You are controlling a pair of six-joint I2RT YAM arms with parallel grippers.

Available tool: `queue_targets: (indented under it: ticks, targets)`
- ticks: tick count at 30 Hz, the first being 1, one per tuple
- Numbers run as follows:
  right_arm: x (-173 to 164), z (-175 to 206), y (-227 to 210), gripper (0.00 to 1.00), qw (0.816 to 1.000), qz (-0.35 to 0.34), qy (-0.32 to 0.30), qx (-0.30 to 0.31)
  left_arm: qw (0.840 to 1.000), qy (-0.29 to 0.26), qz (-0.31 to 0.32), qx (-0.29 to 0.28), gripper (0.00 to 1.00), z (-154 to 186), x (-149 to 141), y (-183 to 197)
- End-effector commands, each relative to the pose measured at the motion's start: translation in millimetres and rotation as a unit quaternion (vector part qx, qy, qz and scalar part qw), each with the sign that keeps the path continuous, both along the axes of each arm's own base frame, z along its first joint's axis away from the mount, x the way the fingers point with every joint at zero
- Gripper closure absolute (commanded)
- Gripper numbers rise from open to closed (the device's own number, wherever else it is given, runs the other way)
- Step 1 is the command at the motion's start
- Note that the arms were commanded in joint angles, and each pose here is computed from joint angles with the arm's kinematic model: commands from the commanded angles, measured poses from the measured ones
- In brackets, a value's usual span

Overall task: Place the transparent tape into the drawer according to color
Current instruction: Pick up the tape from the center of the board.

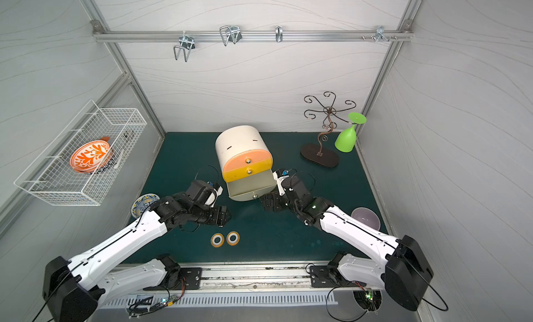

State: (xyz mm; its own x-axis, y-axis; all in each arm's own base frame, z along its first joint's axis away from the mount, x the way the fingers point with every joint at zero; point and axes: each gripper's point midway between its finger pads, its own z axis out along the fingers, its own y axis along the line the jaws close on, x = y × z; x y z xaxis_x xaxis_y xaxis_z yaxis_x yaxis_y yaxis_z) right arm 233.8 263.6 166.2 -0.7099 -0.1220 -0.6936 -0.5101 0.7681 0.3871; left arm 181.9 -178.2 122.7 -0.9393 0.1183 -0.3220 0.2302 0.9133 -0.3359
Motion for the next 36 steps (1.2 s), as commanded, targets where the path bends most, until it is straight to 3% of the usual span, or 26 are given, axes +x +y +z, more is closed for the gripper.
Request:
queue_targets:
  ticks: [1, 20, 36]
  targets:
    - [-9, -7, -7, 0.01, 1.0, 0.008, 0.026, 0.003, 0.999, 0.008, -0.012, 0.039, 0.3, -16, -7, -2]
    - [-11, -13, -22, 0.01, 0.998, -0.008, 0.049, 0.026, 0.987, 0.058, -0.085, 0.125, 0.36, -80, -33, -49]
    - [-6, -11, -39, 0.01, 0.998, -0.032, 0.047, 0.04, 0.978, 0.083, -0.099, 0.166, 0.47, -96, -37, -54]
